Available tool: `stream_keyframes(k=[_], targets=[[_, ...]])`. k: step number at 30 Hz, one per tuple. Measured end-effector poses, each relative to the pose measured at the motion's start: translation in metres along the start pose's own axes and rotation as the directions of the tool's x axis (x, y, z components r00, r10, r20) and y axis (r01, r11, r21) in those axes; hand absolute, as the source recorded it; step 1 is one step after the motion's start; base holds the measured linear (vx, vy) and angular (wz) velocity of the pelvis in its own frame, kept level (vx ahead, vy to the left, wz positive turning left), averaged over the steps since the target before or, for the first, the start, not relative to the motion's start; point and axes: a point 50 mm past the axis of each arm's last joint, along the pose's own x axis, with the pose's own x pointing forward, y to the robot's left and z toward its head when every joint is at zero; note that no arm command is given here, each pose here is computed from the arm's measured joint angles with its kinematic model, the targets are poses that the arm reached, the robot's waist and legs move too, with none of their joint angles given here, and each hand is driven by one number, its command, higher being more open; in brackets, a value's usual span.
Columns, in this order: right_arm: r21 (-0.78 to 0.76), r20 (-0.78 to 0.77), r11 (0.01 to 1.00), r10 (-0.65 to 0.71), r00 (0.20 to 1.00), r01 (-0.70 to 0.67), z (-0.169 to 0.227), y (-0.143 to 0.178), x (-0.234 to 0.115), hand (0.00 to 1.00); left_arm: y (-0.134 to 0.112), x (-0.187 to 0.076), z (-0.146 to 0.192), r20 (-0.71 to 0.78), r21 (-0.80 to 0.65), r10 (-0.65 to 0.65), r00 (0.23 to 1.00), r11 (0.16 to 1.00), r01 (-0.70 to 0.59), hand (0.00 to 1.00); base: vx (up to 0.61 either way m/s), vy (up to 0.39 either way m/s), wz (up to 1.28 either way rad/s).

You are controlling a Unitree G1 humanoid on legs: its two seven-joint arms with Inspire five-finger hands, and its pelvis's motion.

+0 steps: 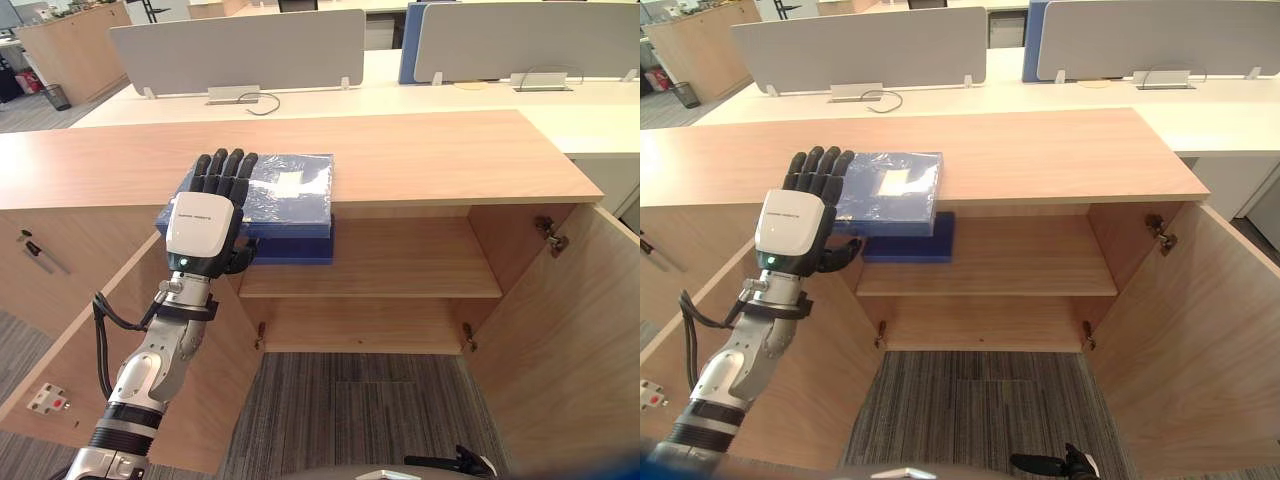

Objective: Walk over to the cabinet, pick up the folder, carry it to the office cabinet, place the folder inside the office cabinet, then close the office cabinet door

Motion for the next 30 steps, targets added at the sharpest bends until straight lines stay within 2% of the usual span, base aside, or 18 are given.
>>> stream_keyframes(k=[10,11,17,30], targets=[[-0.058,0.0,0.998,0.009,1.0,-0.009,-0.004,0.001,-0.001,1.0,-0.017,0.002,-0.012,-0.065,0.027,-0.093,0.993,0.995,0.095,1.0,0.0,0.002,-0.01],[-0.058,-0.002,0.998,0.008,1.0,-0.008,-0.006,0.001,-0.002,1.0,-0.019,0.002,-0.014,-0.073,0.029,-0.106,0.992,0.994,0.109,0.0,0.0,0.0,0.0],[-0.057,-0.006,0.998,0.008,1.0,-0.008,-0.009,0.001,-0.002,1.0,-0.028,-0.004,-0.023,-0.131,0.024,-0.159,0.978,0.986,0.164,0.0,-0.01,0.002,-0.01],[-0.06,0.006,0.998,0.014,1.0,-0.013,-0.006,0.002,-0.002,1.0,0.0,0.033,-0.017,-0.081,0.041,0.04,0.996,0.998,-0.037,0.0,-0.01,0.003,-0.03]])
